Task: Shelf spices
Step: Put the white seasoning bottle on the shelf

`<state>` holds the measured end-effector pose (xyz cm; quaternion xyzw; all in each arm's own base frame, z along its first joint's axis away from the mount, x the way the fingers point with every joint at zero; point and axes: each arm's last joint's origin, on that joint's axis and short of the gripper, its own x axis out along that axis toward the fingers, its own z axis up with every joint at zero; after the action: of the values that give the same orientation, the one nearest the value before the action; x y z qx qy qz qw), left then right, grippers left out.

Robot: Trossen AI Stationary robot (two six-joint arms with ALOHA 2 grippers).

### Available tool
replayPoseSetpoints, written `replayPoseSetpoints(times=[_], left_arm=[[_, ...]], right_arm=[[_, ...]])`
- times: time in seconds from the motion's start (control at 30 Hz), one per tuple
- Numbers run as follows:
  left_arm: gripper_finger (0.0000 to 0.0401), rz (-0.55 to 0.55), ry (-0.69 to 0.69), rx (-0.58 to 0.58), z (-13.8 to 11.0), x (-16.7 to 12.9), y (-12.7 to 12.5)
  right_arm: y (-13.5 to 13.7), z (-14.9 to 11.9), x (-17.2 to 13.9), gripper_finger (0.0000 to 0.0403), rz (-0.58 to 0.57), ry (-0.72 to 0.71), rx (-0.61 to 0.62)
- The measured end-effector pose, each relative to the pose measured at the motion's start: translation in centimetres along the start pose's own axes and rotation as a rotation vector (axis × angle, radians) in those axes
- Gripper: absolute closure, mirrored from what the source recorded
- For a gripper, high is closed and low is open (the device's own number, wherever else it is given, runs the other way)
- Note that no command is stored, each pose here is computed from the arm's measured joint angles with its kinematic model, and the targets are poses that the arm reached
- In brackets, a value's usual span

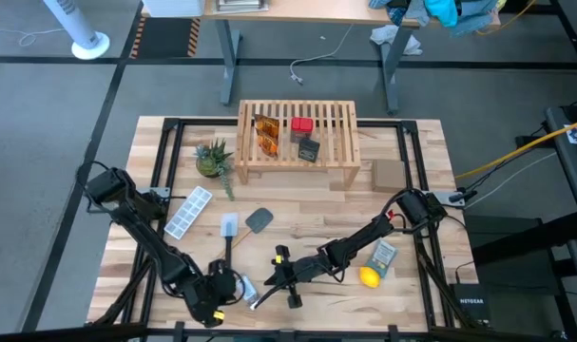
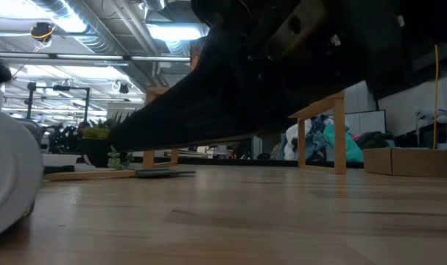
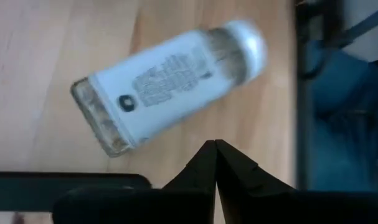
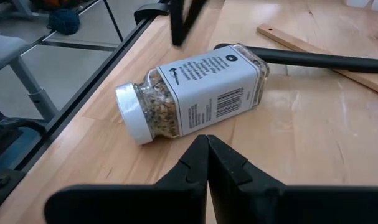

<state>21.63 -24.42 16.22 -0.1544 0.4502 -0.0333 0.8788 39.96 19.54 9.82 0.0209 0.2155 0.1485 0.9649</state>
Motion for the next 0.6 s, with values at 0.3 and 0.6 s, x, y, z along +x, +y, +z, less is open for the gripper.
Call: replayPoseSetpoints(times=[0.3,0.6], left_arm=[[0.0401,0.004,0.059,0.060,0.2,4.6,1.4],[0.0401,0.049,-0.009,0.207,2.5,5.5,3.0]], right_arm=[[0.0,0.0,0.0,0.0395,-0.001,0.001,-0.018],[-0.1,-0.2,0.0,0.0395,-0.025,0.019,-0.072]])
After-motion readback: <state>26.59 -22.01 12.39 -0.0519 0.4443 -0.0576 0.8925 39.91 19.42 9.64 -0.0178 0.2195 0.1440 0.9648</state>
